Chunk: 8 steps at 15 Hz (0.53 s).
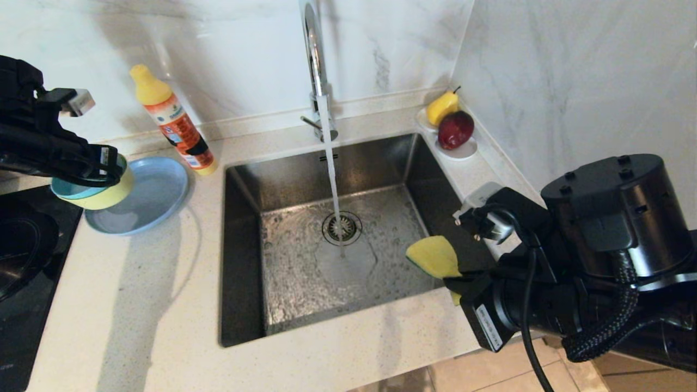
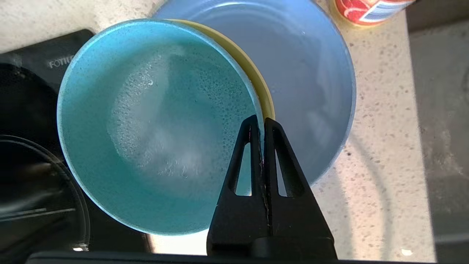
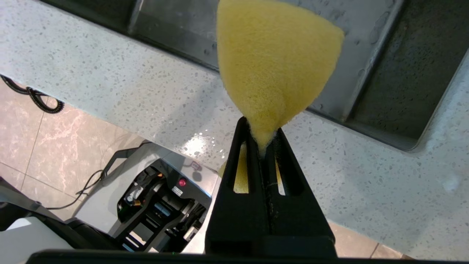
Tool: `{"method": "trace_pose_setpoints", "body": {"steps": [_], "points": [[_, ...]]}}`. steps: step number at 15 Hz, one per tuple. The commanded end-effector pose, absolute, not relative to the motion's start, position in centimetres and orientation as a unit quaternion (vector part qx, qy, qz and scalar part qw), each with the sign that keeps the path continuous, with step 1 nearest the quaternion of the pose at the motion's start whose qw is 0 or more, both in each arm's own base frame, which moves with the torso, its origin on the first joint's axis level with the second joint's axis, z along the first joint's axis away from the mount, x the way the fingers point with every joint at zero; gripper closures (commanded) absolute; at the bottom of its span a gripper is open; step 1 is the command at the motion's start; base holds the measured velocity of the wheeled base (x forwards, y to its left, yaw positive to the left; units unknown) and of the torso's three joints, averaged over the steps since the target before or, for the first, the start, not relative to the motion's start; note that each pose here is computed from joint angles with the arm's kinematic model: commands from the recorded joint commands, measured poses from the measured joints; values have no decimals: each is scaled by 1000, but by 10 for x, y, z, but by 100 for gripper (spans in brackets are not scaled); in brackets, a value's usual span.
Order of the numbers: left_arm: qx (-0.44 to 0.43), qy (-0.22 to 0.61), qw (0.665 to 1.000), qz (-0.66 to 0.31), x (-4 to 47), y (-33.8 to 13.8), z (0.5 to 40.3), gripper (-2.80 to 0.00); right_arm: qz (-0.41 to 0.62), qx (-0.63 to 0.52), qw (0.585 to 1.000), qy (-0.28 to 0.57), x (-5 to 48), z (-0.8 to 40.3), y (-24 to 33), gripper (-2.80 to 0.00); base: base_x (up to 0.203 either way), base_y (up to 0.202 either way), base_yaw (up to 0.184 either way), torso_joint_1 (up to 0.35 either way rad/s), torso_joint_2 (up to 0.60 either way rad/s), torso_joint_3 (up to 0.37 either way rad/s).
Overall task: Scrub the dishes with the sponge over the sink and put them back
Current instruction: Pick up a bowl and the sponge
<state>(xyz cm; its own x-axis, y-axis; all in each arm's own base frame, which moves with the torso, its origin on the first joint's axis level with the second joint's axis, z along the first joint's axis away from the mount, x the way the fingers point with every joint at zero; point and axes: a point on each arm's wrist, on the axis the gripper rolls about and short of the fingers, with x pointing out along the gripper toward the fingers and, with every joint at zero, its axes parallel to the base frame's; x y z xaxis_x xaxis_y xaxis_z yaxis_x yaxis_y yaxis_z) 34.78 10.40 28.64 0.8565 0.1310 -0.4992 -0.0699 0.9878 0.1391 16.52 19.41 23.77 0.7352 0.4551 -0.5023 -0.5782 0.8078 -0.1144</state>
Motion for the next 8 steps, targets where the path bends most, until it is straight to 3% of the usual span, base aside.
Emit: {"method": "trace_pose_setpoints", "body": {"steps": [1,4,6,8], "points": [[97,294,949,61,349,102,273,0,280,-132,922,231,165,238,193,0,0,0,0,0,0,0],[83,276,955,68,349,101,279,0,280,-132,922,231,165,238,194,0,0,0,0,0,0,0],[9,262,963,68,350,100,280,0,280,-133,922,232,165,238,194,0,0,0,0,0,0,0],[44,303,951,46,348,98,255,0,280,-132,923,230,165,239,193,0,0,0,0,0,0,0]]}}
